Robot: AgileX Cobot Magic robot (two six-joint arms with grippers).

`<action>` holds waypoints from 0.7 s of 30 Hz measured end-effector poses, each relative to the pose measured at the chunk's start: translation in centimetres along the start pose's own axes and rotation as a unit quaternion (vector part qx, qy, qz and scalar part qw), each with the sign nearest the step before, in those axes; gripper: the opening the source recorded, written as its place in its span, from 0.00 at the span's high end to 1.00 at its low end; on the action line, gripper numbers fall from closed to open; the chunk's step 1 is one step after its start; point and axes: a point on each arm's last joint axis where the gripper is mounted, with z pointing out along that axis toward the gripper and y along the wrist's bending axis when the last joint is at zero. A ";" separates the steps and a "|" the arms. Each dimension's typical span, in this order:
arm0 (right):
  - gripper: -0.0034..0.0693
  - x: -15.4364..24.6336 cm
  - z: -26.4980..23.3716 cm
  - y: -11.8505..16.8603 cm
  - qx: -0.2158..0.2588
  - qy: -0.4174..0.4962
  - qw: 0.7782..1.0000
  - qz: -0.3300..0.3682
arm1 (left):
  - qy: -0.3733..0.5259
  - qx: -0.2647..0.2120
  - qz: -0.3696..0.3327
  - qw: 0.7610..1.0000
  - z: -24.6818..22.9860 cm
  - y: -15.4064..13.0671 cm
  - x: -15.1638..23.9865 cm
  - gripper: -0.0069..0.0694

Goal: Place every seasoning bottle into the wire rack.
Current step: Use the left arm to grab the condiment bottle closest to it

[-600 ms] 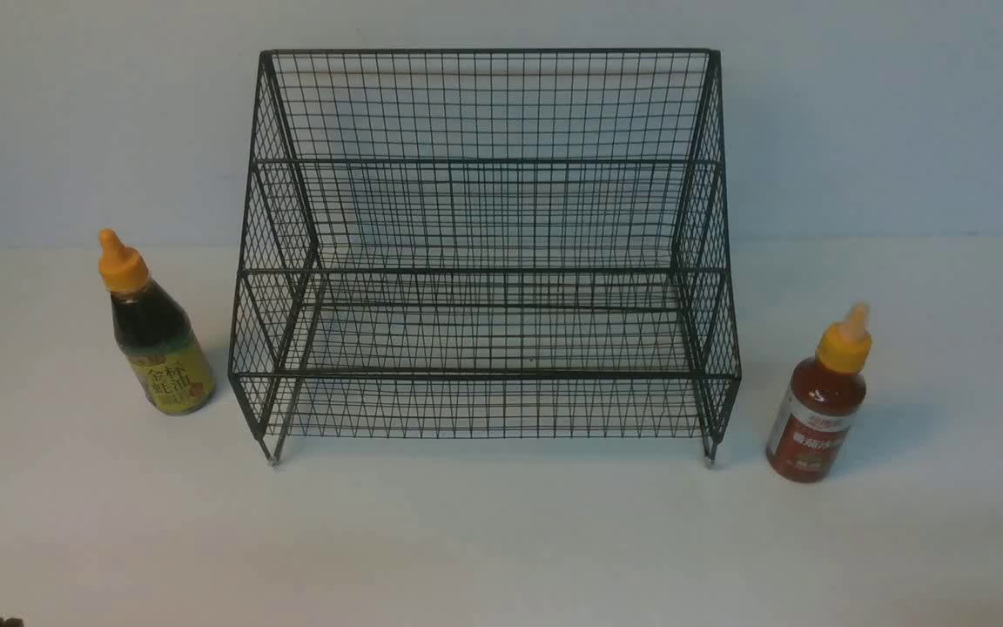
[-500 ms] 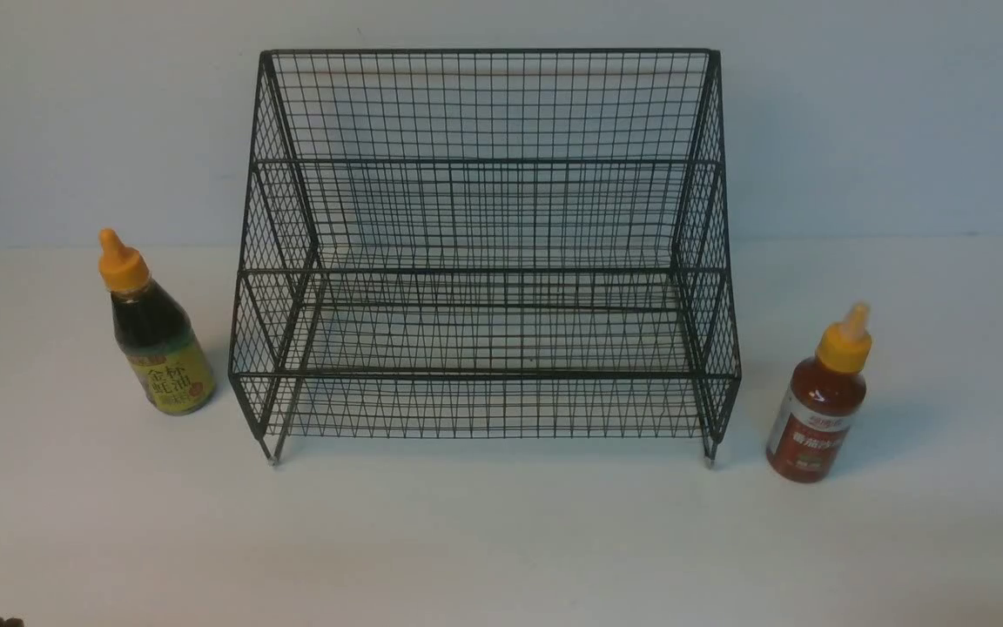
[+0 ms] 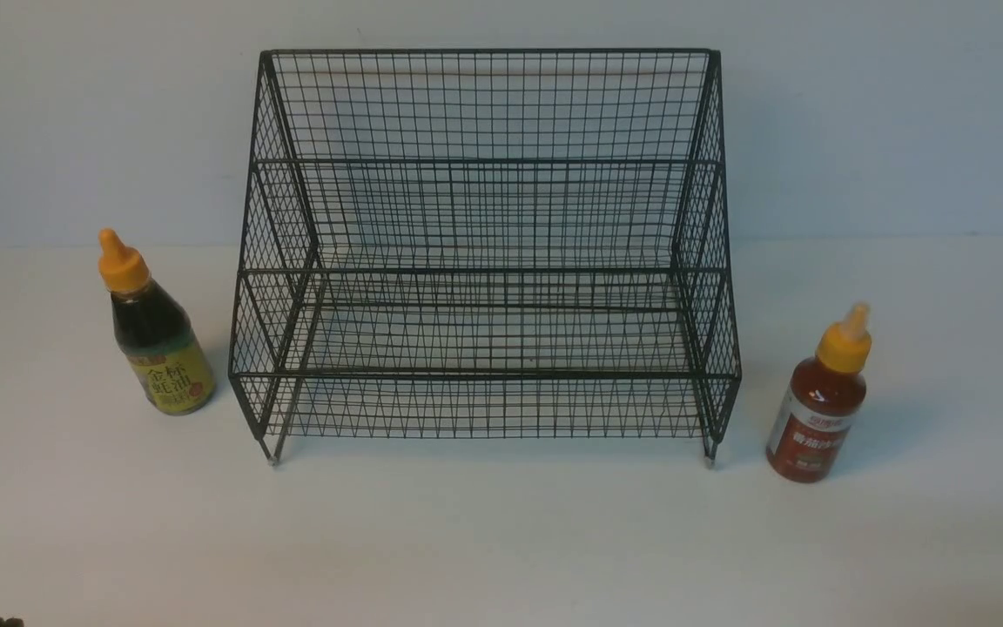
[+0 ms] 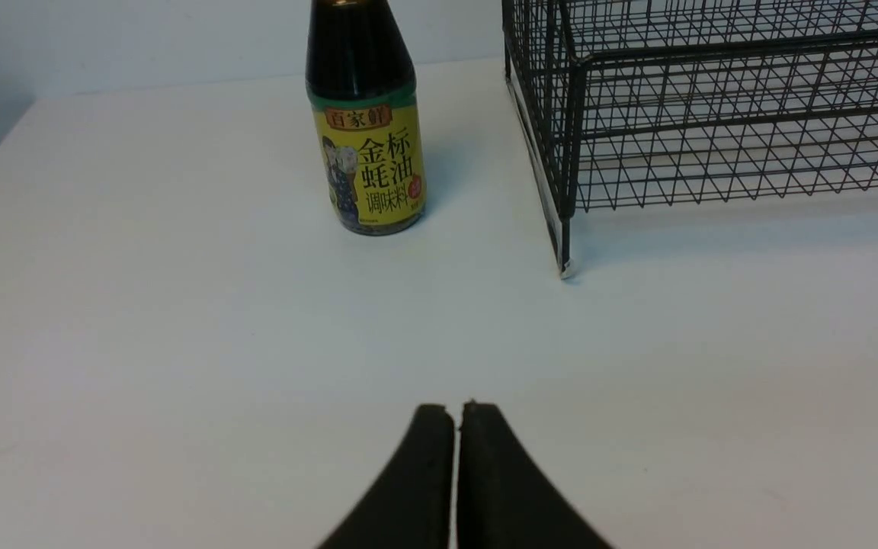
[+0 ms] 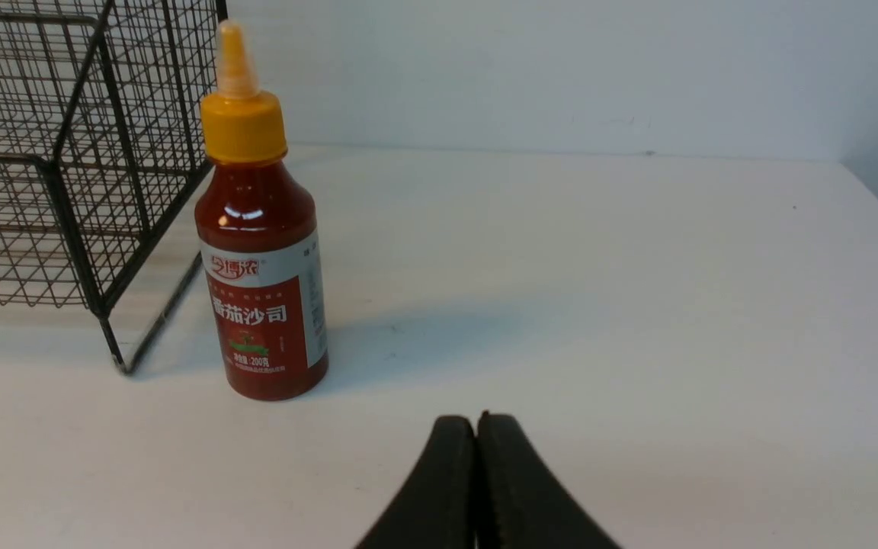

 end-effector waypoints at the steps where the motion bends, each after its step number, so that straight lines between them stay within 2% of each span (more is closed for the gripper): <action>1: 0.97 0.0 0.0 0.0 0.000 0.000 1.000 0.000 | 0.000 0.000 0.000 1.000 0.0 0.0 0.0 0.92; 10: 0.97 0.0 0.0 0.0 0.000 0.000 1.000 0.000 | -0.004 0.000 -0.002 1.000 0.0 0.0 -0.1 0.92; 13: 0.97 0.0 0.0 0.0 0.000 0.000 1.000 0.000 | -0.035 0.007 -0.038 0.999 0.0 -0.1 -0.6 0.92; 17: 0.97 0.0 0.0 0.0 0.000 0.000 1.000 0.000 | -0.139 0.014 -0.115 0.983 -0.3 0.0 -2.5 0.92; 19: 0.97 0.0 0.0 0.0 0.000 0.000 1.000 0.000 | -0.178 0.011 -0.126 0.976 -0.6 0.2 -3.2 0.92; 21: 0.97 0.0 0.0 0.0 0.000 0.000 1.000 0.000 | -0.285 -0.003 -0.140 0.948 -1.5 0.8 -4.9 0.92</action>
